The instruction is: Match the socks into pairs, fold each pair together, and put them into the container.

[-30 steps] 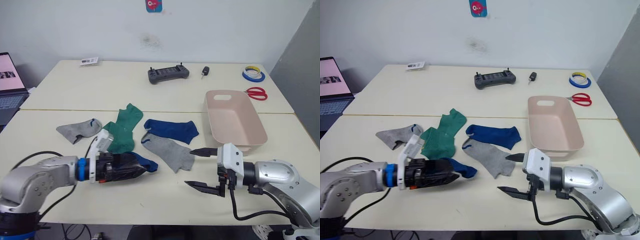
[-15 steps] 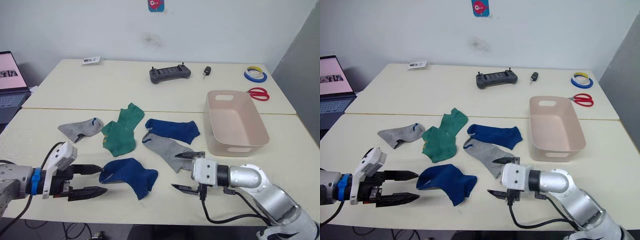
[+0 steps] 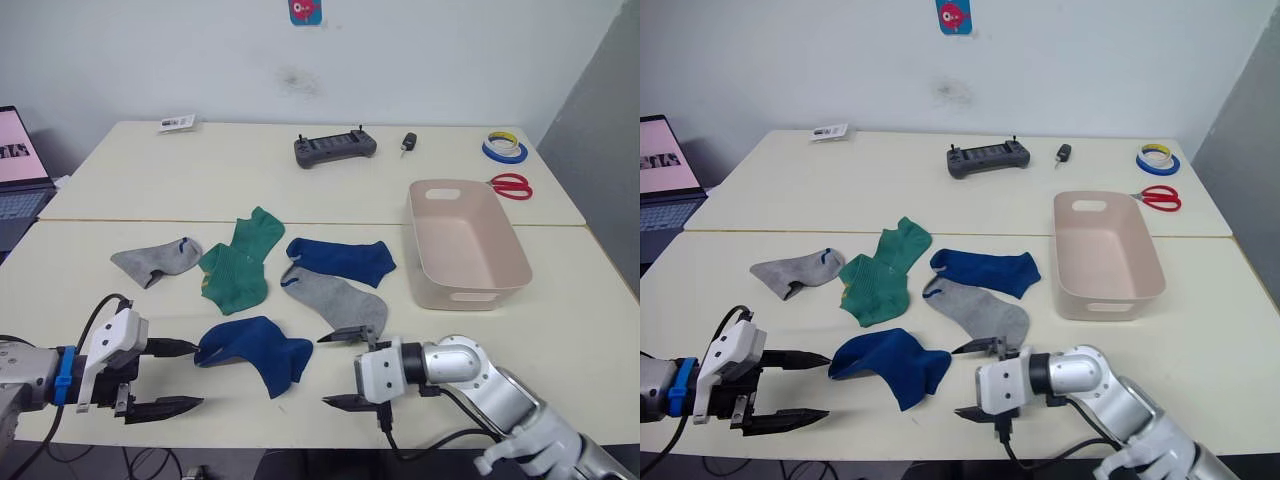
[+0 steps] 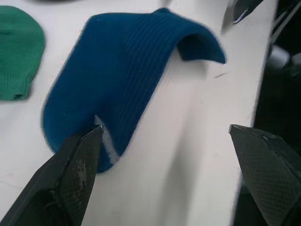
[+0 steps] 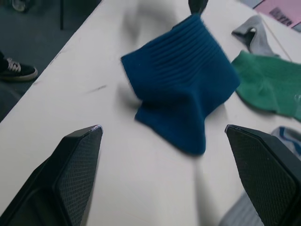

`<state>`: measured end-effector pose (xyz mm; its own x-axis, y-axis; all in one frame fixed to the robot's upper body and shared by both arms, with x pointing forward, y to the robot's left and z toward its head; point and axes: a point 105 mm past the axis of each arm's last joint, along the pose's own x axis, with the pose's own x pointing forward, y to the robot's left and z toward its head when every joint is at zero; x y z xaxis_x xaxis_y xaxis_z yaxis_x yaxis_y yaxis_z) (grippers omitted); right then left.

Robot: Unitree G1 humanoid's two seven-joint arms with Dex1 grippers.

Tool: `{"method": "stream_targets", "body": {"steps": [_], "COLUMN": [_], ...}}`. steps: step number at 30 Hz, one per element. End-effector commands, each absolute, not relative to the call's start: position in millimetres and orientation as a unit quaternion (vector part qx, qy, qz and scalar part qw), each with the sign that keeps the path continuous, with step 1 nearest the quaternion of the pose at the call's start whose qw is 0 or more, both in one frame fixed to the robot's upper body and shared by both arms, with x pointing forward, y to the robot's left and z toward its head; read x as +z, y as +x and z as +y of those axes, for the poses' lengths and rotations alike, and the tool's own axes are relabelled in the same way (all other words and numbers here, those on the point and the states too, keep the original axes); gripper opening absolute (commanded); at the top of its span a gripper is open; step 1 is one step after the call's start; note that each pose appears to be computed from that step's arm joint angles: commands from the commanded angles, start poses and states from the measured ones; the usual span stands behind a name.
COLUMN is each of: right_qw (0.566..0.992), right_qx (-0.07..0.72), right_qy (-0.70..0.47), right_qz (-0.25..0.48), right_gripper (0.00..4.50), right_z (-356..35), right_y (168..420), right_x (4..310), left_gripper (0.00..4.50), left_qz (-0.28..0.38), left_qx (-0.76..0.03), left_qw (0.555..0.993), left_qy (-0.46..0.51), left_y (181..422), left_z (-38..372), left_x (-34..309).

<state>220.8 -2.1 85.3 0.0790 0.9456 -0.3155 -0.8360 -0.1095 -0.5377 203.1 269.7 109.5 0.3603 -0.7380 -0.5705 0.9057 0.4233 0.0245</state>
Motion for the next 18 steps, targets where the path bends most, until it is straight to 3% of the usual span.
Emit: {"method": "stream_targets", "body": {"steps": [1, 12, 15, 18], "right_qw": [0.661, 0.688, 0.692, 0.696], "right_qx": [0.676, 0.651, 0.649, 0.647], "right_qy": [-0.31, -0.303, -0.299, -0.296], "right_qz": [-0.1, -0.103, -0.102, -0.099], "right_gripper": [4.5, 4.5, 4.5, 4.5], "right_z": [0.0, -10.3, -12.3, -15.4], "right_y": [221.1, 226.9, 225.0, 223.2], "right_x": [92.9, 107.4, 109.7, 111.0], "left_gripper": [4.48, 4.48, 3.92, 2.97], "left_qz": [0.249, 0.142, 0.125, 0.127], "left_qx": [-0.482, -0.493, -0.494, -0.512], "left_qw": [0.814, 0.762, 0.756, 0.738], "left_qy": [0.21, 0.396, 0.412, 0.42], "left_y": [211.9, 238.4, 245.9, 243.6], "left_z": [278.9, 272.3, 267.6, 265.6], "left_x": [102.4, 73.6, 72.1, 71.0]}}
